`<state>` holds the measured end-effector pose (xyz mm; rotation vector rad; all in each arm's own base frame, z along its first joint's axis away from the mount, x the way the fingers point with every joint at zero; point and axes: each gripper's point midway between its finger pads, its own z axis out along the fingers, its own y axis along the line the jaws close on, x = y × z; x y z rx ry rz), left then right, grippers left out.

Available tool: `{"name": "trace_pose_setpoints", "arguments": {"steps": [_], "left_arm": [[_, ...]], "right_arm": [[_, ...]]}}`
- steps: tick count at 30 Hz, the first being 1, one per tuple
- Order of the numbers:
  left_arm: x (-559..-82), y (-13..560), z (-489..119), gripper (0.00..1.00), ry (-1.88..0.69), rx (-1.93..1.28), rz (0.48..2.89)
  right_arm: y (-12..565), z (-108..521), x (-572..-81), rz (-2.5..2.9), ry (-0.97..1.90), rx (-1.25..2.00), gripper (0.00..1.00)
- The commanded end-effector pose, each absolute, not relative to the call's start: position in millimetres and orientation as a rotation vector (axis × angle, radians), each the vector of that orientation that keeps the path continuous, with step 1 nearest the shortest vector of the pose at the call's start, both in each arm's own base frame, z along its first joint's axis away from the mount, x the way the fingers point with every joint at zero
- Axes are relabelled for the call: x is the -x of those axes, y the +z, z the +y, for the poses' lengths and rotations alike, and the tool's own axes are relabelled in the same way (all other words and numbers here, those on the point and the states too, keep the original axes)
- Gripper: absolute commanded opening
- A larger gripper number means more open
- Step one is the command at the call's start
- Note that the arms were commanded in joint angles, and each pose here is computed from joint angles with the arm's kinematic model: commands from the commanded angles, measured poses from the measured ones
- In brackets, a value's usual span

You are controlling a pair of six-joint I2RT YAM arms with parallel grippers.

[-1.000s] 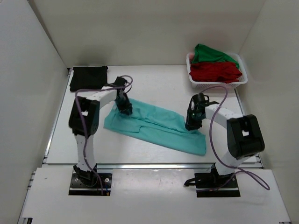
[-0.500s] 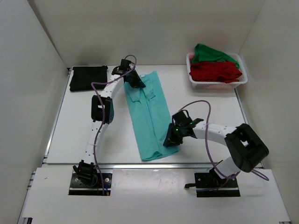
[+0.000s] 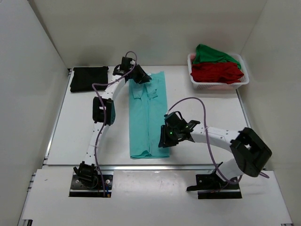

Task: Fold and stack the t-shirts
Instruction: Grab the bottom of the folded rectangular tshirt with both arms

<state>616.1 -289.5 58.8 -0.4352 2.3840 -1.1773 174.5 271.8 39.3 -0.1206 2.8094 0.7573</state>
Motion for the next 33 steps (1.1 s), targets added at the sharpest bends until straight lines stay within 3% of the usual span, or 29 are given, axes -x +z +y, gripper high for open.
{"name": "trace_pose_setpoints", "arguments": {"steps": [1,2,5,6,7,8,10,11,14,15,21,26,31,33], "left_arm": [[-592.7,223.7,-300.1,0.37,-1.286,0.264,2.197],[-576.7,240.2,-293.9,0.28,-1.226,0.227,2.225],[-514.5,245.3,-276.7,0.2,-0.973,0.124,2.405],[-490.1,249.0,-266.5,0.21,-0.891,0.054,2.444],[-460.2,207.6,-258.9,0.29,-0.743,0.049,2.594],[-436.8,235.1,-255.6,0.34,-0.667,-0.04,2.528],[-364.2,169.0,-231.2,0.36,-0.564,-0.031,2.701],[-346.5,187.4,-224.0,0.35,-0.607,0.002,2.636],[-243.8,112.9,-176.8,0.39,-0.571,0.152,2.787],[-221.2,103.1,-165.9,0.45,-0.563,0.196,2.773],[-175.5,73.6,-150.6,0.49,-0.67,0.387,2.66],[-170.7,53.0,-150.1,0.5,-0.648,0.403,2.672],[-181.4,50.8,-165.0,0.6,-0.696,0.358,2.635],[-179.7,40.5,-169.0,0.57,-0.672,0.329,2.688]], "right_arm": [[95.0,266.1,-203.3,2.559,0.681,0.333,0.3],[93.5,255.2,-204.4,2.563,0.626,0.329,0.33],[106.3,220.8,-213.7,2.528,0.601,0.247,0.44],[110.1,209.2,-215.9,2.522,0.597,0.194,0.5],[110.8,200.4,-214.7,2.499,0.592,0.188,0.58],[104.7,193.3,-211.5,2.511,0.567,0.187,0.59],[101.8,185.1,-201.1,2.528,0.539,0.198,0.65],[96.1,181.6,-194.8,2.556,0.535,0.182,0.65],[79.1,175.1,-175.3,2.65,0.567,0.13,0.6],[73.5,175.1,-167.2,2.678,0.579,0.107,0.59],[52.5,190.9,-148.1,2.751,0.588,0.094,0.58],[42.2,207.0,-143.8,2.794,0.617,0.095,0.57],[28.0,219.2,-138.4,2.86,0.604,0.113,0.54],[26.3,224.5,-138.9,2.861,0.616,0.12,0.54]]}}
